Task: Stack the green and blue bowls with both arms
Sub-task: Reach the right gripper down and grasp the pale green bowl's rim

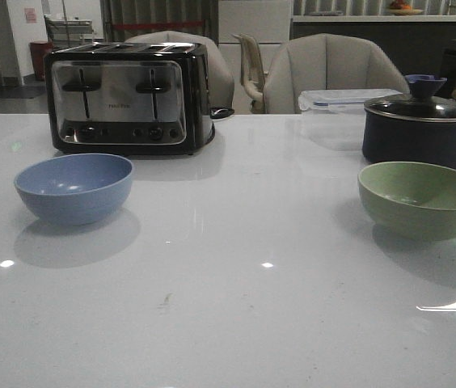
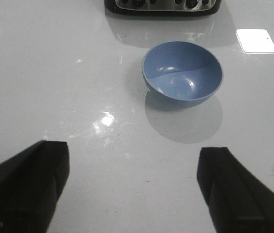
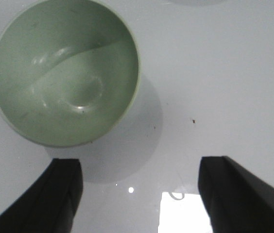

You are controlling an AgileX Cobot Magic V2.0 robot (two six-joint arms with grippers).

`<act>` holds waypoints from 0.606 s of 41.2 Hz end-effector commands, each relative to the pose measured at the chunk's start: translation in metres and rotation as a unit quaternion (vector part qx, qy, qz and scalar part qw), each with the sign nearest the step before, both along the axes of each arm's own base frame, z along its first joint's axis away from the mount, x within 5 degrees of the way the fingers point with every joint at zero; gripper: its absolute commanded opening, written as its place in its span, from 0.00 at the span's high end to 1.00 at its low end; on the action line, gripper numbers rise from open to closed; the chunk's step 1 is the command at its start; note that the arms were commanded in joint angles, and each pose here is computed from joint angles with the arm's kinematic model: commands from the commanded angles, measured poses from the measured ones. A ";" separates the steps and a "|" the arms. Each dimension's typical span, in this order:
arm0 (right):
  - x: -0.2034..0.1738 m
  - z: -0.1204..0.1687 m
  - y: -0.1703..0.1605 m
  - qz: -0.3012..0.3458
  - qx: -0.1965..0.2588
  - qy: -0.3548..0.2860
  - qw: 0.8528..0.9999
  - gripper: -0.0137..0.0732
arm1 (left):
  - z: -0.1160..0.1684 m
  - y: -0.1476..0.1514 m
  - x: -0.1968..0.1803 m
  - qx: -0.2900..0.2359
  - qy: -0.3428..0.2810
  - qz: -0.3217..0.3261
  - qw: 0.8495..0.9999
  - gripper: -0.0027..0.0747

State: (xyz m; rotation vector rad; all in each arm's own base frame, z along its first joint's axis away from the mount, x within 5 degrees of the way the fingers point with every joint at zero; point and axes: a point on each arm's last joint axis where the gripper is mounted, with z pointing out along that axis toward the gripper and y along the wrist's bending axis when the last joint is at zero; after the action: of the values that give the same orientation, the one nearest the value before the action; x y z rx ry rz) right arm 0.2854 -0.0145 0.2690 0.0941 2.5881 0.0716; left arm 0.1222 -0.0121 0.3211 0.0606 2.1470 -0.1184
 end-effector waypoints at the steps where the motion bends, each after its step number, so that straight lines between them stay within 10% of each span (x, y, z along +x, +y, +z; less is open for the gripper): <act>1: 0.024 0.012 -0.003 -0.010 0.007 -0.044 0.999 0.15 | 0.015 0.000 0.004 -0.007 -0.047 0.005 0.999 0.21; 18: 0.082 -0.042 -0.008 -0.016 0.008 -0.008 1.000 0.16 | 0.014 0.000 0.003 -0.007 -0.042 0.005 0.999 0.21; 25: 0.090 -0.052 -0.009 -0.017 0.007 -0.005 1.000 0.32 | 0.014 0.000 0.003 -0.008 -0.042 0.005 0.999 0.21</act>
State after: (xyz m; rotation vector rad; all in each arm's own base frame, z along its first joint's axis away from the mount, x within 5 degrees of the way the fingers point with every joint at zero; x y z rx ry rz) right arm 0.3674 -0.0206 0.1920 0.1377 2.6962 0.0864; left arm 0.1219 -0.0122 0.3205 0.0614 2.1545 -0.1189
